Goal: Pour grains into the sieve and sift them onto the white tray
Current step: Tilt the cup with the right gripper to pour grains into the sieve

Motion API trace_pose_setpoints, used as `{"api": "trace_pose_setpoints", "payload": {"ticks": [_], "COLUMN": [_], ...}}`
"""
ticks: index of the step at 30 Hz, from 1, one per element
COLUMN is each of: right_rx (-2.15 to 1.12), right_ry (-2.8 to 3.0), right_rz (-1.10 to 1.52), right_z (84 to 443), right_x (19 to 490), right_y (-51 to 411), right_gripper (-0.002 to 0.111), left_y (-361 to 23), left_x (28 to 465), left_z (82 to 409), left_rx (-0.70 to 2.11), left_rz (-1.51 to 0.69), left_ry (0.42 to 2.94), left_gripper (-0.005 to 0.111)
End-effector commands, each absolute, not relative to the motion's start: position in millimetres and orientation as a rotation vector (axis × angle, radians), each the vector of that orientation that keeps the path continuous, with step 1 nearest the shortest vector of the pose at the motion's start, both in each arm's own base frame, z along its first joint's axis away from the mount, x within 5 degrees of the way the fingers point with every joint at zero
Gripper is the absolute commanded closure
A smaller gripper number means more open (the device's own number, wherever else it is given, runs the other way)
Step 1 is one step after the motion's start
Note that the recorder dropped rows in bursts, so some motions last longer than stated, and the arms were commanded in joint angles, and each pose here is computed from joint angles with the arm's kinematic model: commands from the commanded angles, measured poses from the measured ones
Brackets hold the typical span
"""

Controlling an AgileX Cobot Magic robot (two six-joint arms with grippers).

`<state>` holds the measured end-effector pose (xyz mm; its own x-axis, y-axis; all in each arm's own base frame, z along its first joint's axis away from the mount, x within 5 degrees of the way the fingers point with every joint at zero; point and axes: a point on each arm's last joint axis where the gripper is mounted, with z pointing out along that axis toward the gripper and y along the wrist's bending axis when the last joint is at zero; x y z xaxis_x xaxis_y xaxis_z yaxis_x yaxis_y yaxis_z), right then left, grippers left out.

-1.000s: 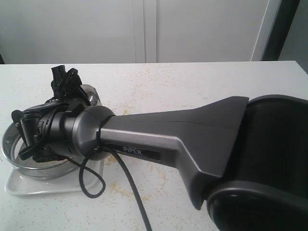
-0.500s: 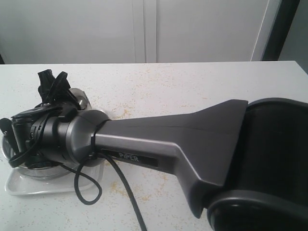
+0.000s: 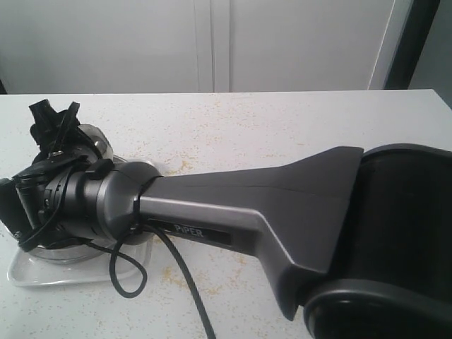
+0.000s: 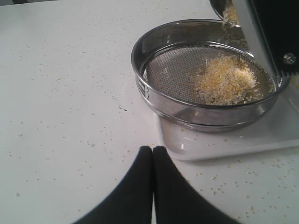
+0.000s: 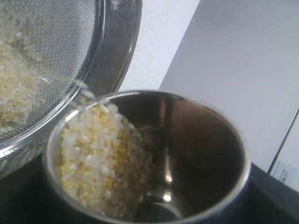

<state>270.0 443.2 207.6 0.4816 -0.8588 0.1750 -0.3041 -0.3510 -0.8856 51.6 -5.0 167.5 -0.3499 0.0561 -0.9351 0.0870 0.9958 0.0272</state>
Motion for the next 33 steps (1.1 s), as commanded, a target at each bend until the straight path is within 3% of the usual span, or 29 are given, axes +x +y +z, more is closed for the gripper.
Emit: {"api": "trace_pose_setpoints", "payload": {"ticks": [1,17,33], "right_rx": [-1.885,-1.928,-1.859], "right_ry": [0.920,0.858,0.727], "right_rz": [-0.857,-1.060,-1.257], "right_z": [210.1,180.9,192.9], "right_x": [274.3,291.5,297.3], "right_y": [443.1,437.2,435.1], "right_gripper": [0.108,0.108,0.108], "left_y": [-4.8,-4.8,-4.8], "left_x": [51.5,51.5,51.5], "left_z": [166.5,166.5,166.5], "left_rx": [0.097,0.097,0.097], "left_rz": [-0.029,-0.029,-0.029], "left_ry": [1.929,1.929,1.929], "left_gripper": [0.107,0.107,0.107]}}
